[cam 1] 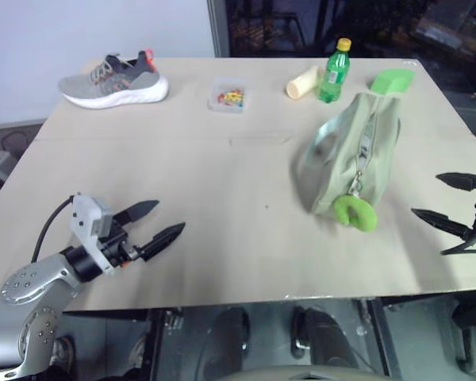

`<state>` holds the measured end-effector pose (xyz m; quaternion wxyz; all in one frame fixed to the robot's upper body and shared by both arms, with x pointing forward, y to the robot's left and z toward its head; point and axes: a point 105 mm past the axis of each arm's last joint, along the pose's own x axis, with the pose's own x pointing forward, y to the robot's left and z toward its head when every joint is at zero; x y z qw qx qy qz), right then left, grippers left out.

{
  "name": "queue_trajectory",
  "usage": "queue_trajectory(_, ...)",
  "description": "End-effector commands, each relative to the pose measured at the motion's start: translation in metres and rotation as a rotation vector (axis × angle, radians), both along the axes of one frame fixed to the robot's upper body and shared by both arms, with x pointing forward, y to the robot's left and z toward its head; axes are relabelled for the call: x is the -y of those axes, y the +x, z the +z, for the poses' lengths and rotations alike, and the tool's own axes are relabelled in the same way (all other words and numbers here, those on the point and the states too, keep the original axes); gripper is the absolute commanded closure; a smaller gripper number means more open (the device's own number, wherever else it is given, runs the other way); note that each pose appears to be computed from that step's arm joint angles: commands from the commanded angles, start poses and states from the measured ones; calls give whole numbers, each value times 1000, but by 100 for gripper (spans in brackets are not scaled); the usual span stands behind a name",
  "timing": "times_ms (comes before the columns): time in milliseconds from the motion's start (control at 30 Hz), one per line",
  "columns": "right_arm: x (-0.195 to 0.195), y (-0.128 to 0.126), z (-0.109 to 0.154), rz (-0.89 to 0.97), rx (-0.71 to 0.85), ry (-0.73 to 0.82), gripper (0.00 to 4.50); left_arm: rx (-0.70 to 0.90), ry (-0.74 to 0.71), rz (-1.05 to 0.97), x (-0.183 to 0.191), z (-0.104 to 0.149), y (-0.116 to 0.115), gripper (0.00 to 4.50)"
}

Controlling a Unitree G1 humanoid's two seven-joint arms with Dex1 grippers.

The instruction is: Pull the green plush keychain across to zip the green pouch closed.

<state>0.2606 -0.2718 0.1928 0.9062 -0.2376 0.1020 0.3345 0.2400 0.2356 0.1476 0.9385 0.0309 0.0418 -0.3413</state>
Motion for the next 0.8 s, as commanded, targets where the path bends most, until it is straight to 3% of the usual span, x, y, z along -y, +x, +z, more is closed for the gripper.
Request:
queue_trajectory(33,-2,6,14,8,75,-19,0,68,-15,-53,10,18,-1,2)
queue_trajectory(300,-7,22,30,29,183,-116,0,204,-76,-183,39,35,3,2)
queue_trajectory(400,-9,32,41,59,267,-267,0,235,-137,-360,53,47,-10,2)
queue_trajectory(500,-16,42,52,148,378,-534,0,245,-132,-487,61,52,-19,2)
queue_trajectory(633,-42,51,68,338,548,-778,0,253,-131,-540,66,54,-18,2)
queue_trajectory(800,-66,66,77,513,722,-948,0,269,-136,-572,72,55,-16,2)
